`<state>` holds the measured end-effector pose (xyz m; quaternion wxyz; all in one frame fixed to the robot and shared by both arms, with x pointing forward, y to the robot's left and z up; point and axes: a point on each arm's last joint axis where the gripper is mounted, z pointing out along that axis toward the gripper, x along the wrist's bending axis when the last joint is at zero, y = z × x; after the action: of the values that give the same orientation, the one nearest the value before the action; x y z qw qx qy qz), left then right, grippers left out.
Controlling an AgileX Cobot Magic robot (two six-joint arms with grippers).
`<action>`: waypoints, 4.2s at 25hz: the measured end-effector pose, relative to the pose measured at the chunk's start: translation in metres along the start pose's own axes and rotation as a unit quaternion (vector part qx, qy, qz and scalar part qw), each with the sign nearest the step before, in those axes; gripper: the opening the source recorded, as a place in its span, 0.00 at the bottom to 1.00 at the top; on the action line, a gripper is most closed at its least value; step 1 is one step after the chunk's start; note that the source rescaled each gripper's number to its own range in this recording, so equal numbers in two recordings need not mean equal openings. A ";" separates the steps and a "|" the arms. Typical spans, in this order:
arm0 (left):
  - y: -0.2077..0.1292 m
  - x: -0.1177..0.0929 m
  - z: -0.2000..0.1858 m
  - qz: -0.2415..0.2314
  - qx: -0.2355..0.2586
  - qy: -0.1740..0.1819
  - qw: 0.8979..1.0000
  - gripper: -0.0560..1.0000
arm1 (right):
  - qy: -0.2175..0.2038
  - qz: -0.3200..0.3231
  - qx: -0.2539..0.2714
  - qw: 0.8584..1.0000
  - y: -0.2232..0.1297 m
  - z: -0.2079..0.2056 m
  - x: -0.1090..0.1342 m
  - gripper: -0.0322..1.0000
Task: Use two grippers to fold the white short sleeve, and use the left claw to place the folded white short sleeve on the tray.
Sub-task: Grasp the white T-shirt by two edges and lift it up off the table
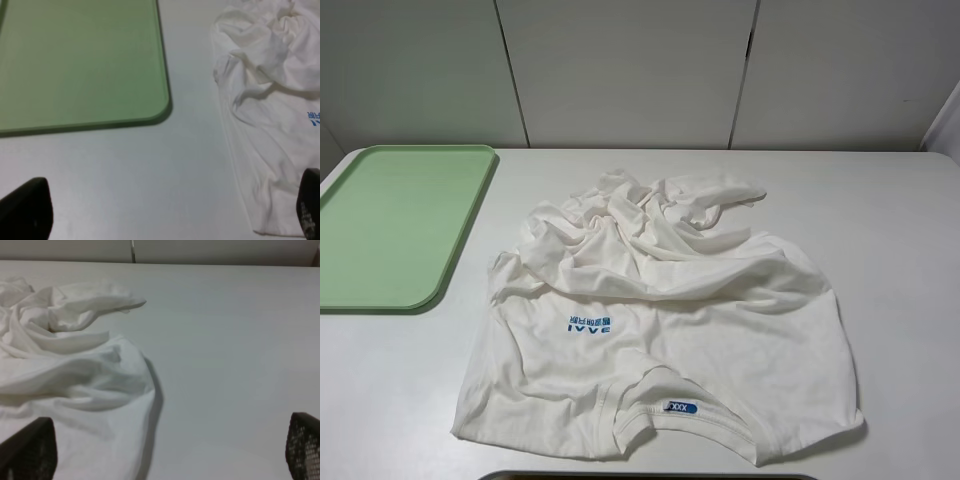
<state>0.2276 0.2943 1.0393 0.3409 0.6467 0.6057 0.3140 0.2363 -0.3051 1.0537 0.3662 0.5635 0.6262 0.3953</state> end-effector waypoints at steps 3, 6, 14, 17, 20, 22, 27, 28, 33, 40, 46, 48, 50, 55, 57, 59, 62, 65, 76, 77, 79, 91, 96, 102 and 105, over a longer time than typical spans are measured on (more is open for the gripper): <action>0.000 0.000 0.000 0.000 0.000 0.000 1.000 0.98 | 0.000 0.000 0.000 1.000 0.000 0.000 0.000 1.00; 0.000 0.000 0.000 0.000 0.000 0.000 1.000 0.98 | 0.000 0.000 0.000 1.000 0.000 0.000 0.000 1.00; 0.000 0.000 0.000 0.000 0.000 0.000 1.000 0.98 | 0.000 0.000 0.000 1.000 0.000 0.000 0.000 1.00; 0.000 0.000 0.000 0.000 0.000 0.000 1.000 0.98 | 0.000 0.000 0.000 1.000 0.000 0.000 0.000 1.00; 0.000 0.000 0.000 0.000 0.000 0.000 1.000 0.98 | 0.000 0.000 0.000 1.000 0.000 0.000 0.000 1.00; 0.000 0.000 0.000 0.000 0.000 0.000 1.000 0.98 | 0.000 0.000 0.000 1.000 0.000 0.000 0.000 1.00; 0.000 0.000 0.000 0.000 0.000 0.000 1.000 0.98 | 0.000 0.000 0.000 1.000 0.000 0.000 0.000 1.00; 0.000 0.000 0.000 0.000 0.000 0.000 1.000 0.98 | 0.000 0.000 0.000 1.000 0.000 0.000 0.000 1.00; 0.000 0.000 0.000 0.000 0.000 0.000 1.000 0.98 | 0.000 0.000 0.000 1.000 0.000 0.000 0.000 1.00; 0.000 0.001 0.000 0.013 0.000 -0.019 1.000 0.98 | 0.000 0.000 0.000 1.000 0.000 0.000 0.000 1.00; 0.000 0.001 0.000 0.015 0.000 -0.021 1.000 0.98 | -0.003 -0.003 0.000 1.000 0.000 0.000 -0.001 1.00; 0.000 0.001 0.000 0.019 0.000 -0.028 0.999 0.98 | -0.008 -0.007 -0.001 1.000 0.000 0.000 -0.001 1.00; 0.000 0.001 0.000 0.026 0.000 -0.037 0.999 0.98 | -0.015 -0.011 -0.003 1.000 0.001 0.000 -0.003 1.00; 0.000 0.002 -0.001 0.039 0.000 -0.056 0.998 0.98 | -0.017 -0.013 -0.003 1.000 0.001 0.000 -0.003 1.00; 0.000 0.002 -0.001 0.039 0.000 -0.057 0.998 0.98 | -0.017 -0.013 -0.003 1.000 0.001 0.000 -0.003 1.00; 0.000 0.002 -0.001 0.039 0.000 -0.057 0.998 0.98 | -0.017 -0.013 -0.003 1.000 0.001 0.000 -0.003 1.00; -0.001 0.002 -0.001 0.039 0.001 -0.057 0.998 0.98 | -0.005 -0.006 -0.002 1.000 0.000 0.000 -0.001 1.00; -0.001 0.002 -0.001 0.037 0.001 -0.057 0.998 0.95 | 0.010 -0.013 -0.002 1.000 0.000 0.000 0.002 1.00; 0.064 -0.006 0.006 0.104 0.080 -0.105 0.986 0.91 | 0.106 -0.101 0.166 0.975 0.040 0.051 0.020 1.00; 0.072 -0.009 0.011 0.114 0.094 -0.115 0.982 0.91 | 0.112 -0.113 0.175 0.972 0.047 0.055 0.022 1.00; 0.088 -0.015 0.021 0.144 0.115 -0.143 0.972 0.91 | 0.127 -0.139 0.189 0.964 0.062 0.065 0.026 1.00; 0.121 -0.050 0.094 0.205 0.178 -0.300 0.914 0.89 | 0.223 -0.190 0.248 0.924 0.110 0.137 0.054 1.00; 0.122 -0.056 0.132 0.206 0.211 -0.318 0.901 0.89 | 0.218 -0.191 0.266 0.919 0.104 0.178 0.059 1.00; 0.129 -0.066 0.163 0.229 0.221 -0.334 0.887 0.89 | 0.224 -0.183 0.329 0.899 0.083 0.222 0.066 1.00; 0.131 -0.073 0.170 0.269 0.205 -0.343 0.876 0.89 | 0.231 -0.239 0.340 0.880 0.070 0.240 0.077 1.00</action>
<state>0.4368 0.2067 1.0505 0.2895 0.9072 0.3044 0.0203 0.4753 -0.2053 1.0155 0.0802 0.3793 0.9044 0.1780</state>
